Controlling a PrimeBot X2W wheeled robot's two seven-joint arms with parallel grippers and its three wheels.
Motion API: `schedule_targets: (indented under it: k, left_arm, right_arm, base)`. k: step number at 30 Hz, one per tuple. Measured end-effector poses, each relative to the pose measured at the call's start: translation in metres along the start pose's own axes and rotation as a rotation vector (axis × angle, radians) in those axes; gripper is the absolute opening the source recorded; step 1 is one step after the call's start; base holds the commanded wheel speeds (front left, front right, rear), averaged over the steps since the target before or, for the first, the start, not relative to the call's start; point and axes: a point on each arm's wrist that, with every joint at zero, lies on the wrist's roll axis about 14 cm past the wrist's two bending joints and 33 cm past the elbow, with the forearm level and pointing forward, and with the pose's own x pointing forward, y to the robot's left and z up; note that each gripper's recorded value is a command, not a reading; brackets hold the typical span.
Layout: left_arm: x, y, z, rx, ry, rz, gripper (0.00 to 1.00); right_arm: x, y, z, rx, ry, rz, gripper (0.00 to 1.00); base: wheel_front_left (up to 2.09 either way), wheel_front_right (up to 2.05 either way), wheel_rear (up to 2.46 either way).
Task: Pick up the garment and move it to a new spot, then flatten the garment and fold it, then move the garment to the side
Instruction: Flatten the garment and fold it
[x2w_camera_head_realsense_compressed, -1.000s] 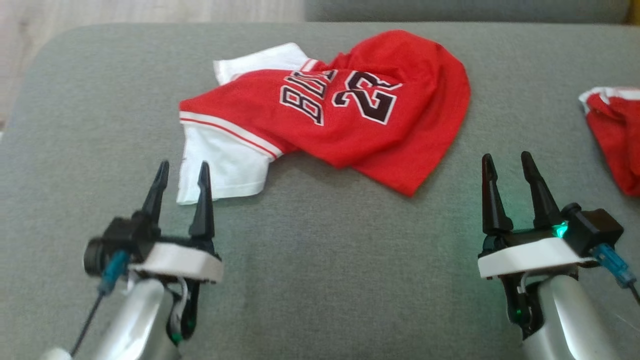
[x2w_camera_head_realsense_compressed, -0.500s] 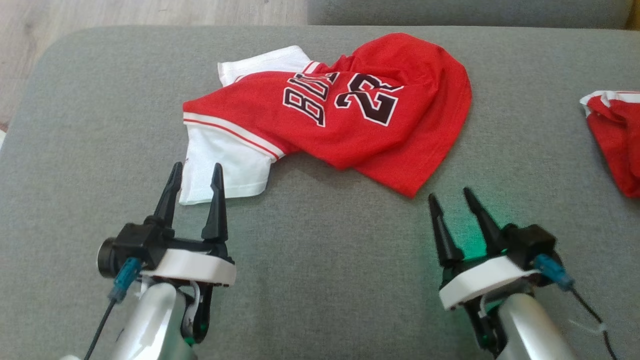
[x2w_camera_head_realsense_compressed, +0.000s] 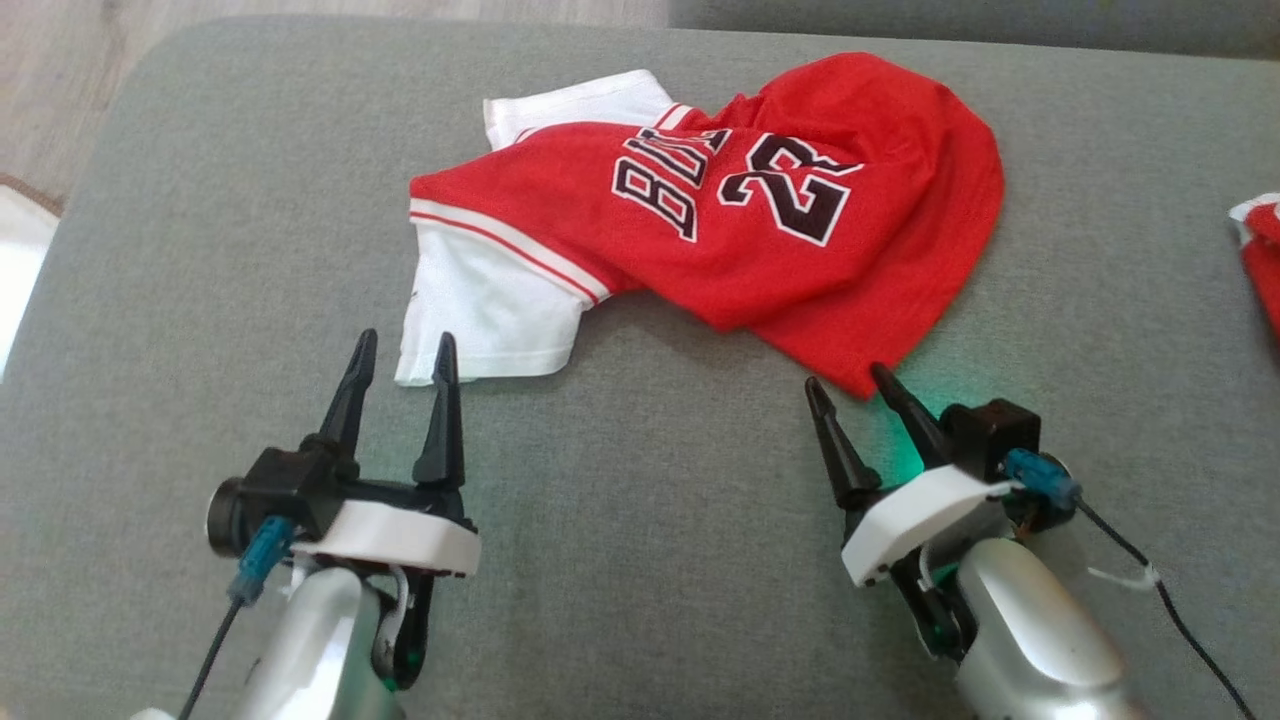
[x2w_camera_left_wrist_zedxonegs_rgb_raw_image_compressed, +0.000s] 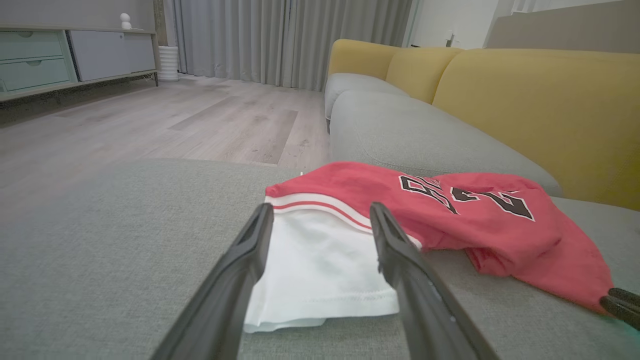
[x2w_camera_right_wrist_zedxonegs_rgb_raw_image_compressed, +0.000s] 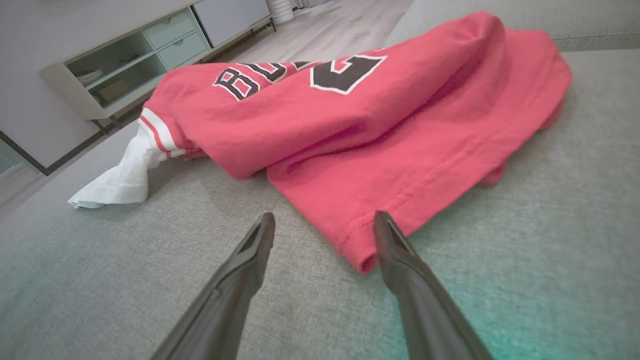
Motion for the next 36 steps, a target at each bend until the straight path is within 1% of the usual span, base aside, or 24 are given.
schedule_targets:
  k: [6, 11, 14, 20, 27, 32, 33, 34, 35, 36]
  left_arm:
    - [-0.002, 0.002, -0.005, -0.008, 0.012, 0.011, 1.00]
    - [0.000, 0.008, -0.005, -0.006, 0.011, 0.025, 1.00]
    - [0.002, 0.005, -0.007, -0.003, 0.017, 0.015, 1.00]
    - [0.008, -0.002, -0.006, -0.004, 0.014, -0.010, 1.00]
    - [0.011, 0.001, -0.004, -0.002, 0.010, -0.006, 1.00]
    - [0.008, 0.007, -0.006, -0.004, 0.018, 0.013, 1.00]
    - [0.008, 0.008, -0.006, -0.004, 0.018, 0.015, 1.00]
    - [0.007, 0.008, -0.006, -0.004, 0.017, 0.016, 1.00]
    - [0.007, 0.009, -0.006, -0.003, 0.017, 0.018, 1.00]
    - [0.007, 0.008, -0.006, -0.003, 0.017, 0.018, 1.00]
  right_arm:
    - [0.012, 0.000, -0.008, -0.008, 0.044, 0.014, 1.00]
    - [0.012, -0.008, -0.004, 0.002, 0.019, -0.012, 1.00]
    - [0.009, -0.015, -0.002, 0.002, 0.006, -0.031, 1.00]
    - [0.006, -0.017, -0.008, -0.046, 0.023, -0.029, 1.00]
    - [0.022, -0.012, -0.006, -0.117, 0.047, 0.012, 1.00]
    - [0.027, -0.009, -0.011, -0.120, 0.069, 0.024, 1.00]
    - [0.028, -0.009, -0.010, -0.122, 0.070, 0.026, 0.97]
    - [0.030, -0.009, -0.008, -0.124, 0.068, 0.027, 0.45]
    - [0.030, -0.009, -0.007, -0.123, 0.066, 0.027, 0.06]
    - [0.030, -0.010, -0.006, -0.120, 0.064, 0.025, 0.00]
  base:
    - [0.00, 0.00, 0.00]
    - [0.00, 0.00, 0.00]
    - [0.00, 0.00, 0.00]
    - [0.00, 0.00, 0.00]
    - [0.00, 0.00, 0.00]
    - [0.00, 0.00, 0.00]
    - [0.00, 0.00, 0.00]
    - [0.00, 0.00, 0.00]
    - [0.00, 0.00, 0.00]
    - [0.00, 0.00, 0.00]
